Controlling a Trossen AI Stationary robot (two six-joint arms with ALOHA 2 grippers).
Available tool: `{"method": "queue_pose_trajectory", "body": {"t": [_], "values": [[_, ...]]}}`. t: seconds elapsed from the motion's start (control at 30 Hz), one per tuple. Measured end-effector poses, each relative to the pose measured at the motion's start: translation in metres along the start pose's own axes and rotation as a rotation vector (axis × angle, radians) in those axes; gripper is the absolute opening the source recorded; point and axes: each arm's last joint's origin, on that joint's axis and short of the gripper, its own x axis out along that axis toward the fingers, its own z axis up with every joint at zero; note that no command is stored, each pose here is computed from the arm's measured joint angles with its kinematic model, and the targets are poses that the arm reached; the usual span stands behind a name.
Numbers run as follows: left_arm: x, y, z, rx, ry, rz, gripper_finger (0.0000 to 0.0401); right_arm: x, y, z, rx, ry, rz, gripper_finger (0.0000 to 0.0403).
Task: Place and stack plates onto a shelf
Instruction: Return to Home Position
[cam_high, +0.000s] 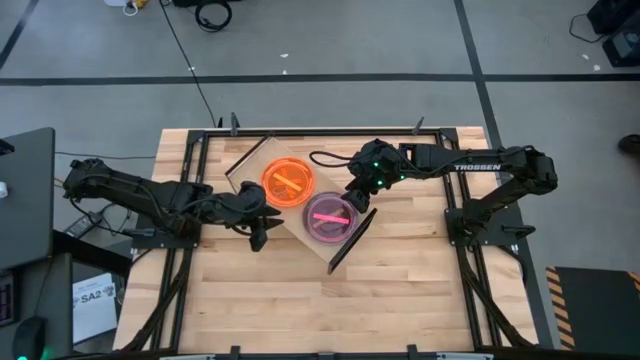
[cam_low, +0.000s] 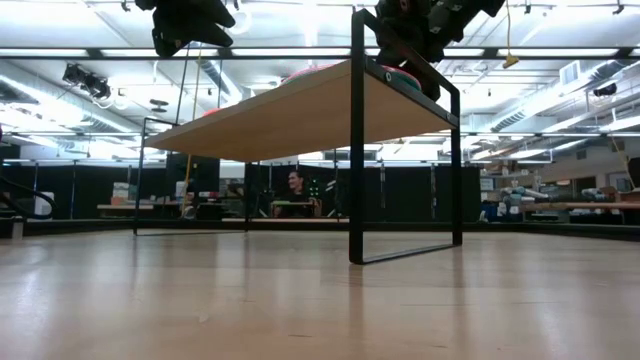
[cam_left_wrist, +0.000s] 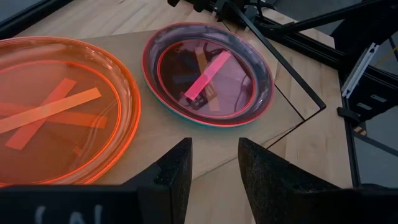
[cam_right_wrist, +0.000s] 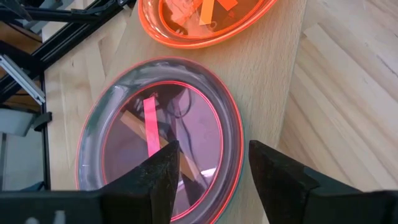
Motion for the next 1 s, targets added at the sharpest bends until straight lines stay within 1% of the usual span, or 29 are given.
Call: {"method": "queue_pose_trajectory", "body": {"t": [0.37,0.53,0.63,0.77,0.87,1.0], "values": [[0.001,-0.001,0.002,-0.006,-0.016,-0.01,0.0137,0.0,0.0,0.0,0.007,0.0,0.004,0.0197],[0.001,-0.005,0.007,0.01,-0.074,-0.042,0.0137,0.0,0.007,0.002,-0.011,-0.014,0.095,0.0192],[0.0,-0.008,0.013,0.03,-0.132,-0.073,0.0137,0.0,0.013,0.007,-0.031,-0.055,0.166,0.0177],[-0.002,-0.012,0.021,0.066,-0.215,-0.109,0.0129,-0.002,0.021,0.016,-0.065,-0.142,0.254,0.0146],[-0.003,-0.014,0.025,0.101,-0.258,-0.122,0.0115,-0.004,0.025,0.022,-0.087,-0.203,0.308,0.0123],[-0.012,-0.013,0.03,0.113,-0.296,-0.135,0.0085,-0.009,0.028,0.025,-0.102,-0.234,0.348,0.0091]]}}
